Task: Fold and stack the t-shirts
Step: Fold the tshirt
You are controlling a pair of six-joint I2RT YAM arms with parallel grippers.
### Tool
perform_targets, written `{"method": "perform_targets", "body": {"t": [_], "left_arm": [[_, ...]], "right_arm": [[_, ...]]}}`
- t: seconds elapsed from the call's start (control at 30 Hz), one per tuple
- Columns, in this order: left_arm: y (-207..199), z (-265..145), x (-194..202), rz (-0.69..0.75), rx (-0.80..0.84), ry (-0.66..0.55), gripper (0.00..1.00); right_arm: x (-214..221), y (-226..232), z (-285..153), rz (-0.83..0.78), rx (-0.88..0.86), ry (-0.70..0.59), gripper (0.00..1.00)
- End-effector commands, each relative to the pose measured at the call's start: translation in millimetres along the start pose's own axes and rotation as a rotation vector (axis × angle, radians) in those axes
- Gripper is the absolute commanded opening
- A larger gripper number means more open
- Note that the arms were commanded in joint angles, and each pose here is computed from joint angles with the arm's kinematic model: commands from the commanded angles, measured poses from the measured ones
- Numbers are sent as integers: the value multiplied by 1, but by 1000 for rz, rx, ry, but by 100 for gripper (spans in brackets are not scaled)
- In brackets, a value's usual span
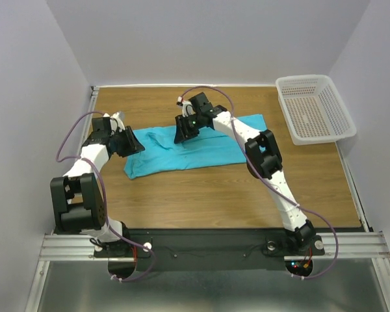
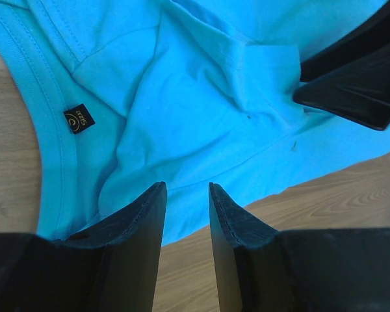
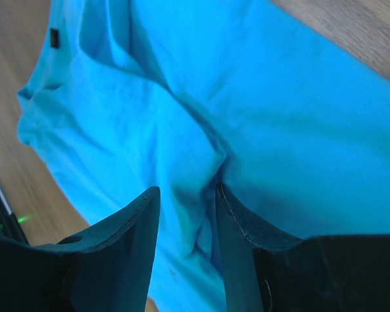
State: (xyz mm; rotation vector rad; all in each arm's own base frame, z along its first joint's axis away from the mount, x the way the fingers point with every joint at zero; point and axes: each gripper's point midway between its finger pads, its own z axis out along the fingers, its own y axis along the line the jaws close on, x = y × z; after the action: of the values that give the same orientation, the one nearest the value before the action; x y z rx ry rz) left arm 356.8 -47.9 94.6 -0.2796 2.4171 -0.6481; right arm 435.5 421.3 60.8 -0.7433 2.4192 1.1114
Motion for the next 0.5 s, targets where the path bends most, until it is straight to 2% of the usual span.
{"method": "perform_targets", "body": {"t": [0.0, 0.27, 0.47], "left_arm": [[-13, -10, -1, 3, 40, -34, 43], [8, 7, 38, -74, 0, 77, 43], [14, 14, 50, -96, -10, 118, 43]], "right_arm": [[-47, 1, -8, 21, 87, -154, 45], [-41, 0, 4, 35, 79, -150, 43], [-33, 6, 13, 34, 58, -128, 37]]}}
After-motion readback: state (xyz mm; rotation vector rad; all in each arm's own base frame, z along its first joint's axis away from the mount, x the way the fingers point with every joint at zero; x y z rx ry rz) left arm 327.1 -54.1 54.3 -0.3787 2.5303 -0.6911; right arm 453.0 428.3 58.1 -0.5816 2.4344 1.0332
